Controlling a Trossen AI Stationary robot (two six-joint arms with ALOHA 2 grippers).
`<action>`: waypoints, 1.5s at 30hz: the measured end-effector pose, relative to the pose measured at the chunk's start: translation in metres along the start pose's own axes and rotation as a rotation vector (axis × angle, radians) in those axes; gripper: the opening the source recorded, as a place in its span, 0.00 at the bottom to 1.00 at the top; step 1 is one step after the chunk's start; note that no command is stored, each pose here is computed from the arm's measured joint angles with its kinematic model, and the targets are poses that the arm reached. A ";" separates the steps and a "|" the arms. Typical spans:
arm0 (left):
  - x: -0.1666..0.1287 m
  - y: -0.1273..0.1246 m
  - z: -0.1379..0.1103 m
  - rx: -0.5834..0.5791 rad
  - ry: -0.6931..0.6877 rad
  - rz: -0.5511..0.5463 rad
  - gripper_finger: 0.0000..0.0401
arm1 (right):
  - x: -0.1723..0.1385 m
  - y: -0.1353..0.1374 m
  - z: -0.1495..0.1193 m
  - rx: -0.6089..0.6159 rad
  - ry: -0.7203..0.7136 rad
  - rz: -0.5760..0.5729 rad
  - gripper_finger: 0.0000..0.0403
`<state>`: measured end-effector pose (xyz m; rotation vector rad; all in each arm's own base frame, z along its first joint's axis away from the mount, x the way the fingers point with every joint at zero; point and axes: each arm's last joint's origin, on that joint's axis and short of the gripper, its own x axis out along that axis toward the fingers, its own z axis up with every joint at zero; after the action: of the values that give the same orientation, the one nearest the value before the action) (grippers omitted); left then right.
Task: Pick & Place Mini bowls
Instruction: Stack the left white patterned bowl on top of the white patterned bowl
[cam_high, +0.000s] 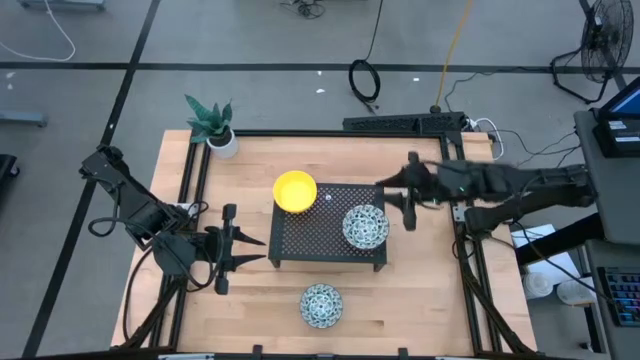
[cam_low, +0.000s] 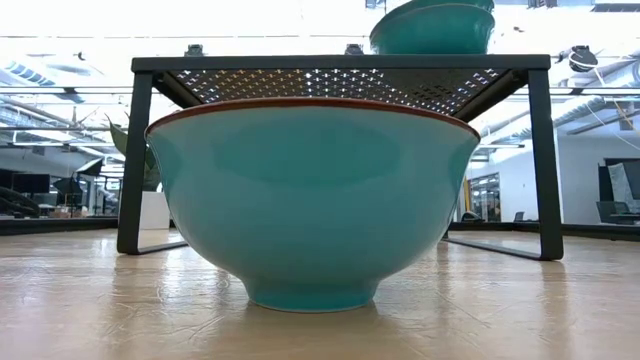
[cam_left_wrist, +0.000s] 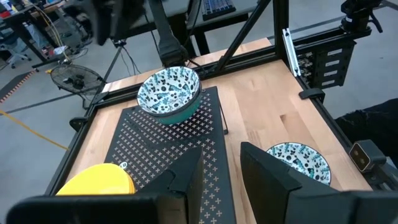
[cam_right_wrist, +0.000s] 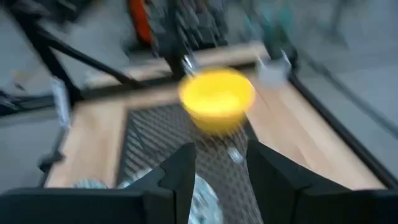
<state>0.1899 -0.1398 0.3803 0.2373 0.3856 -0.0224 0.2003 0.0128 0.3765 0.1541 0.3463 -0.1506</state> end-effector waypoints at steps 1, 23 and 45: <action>0.000 0.000 0.000 0.000 0.000 0.000 0.28 | 0.001 0.001 -0.009 -0.014 -0.062 0.025 0.32; 0.000 0.000 0.000 0.000 0.000 0.000 0.28 | 0.044 0.004 -0.107 -0.107 -0.233 0.205 0.00; 0.000 0.000 0.000 0.000 0.000 0.000 0.28 | 0.040 0.006 -0.101 -0.089 -0.301 0.245 0.00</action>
<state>0.1899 -0.1398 0.3802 0.2373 0.3857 -0.0224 0.2062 0.0314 0.2696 0.0829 0.0318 0.0846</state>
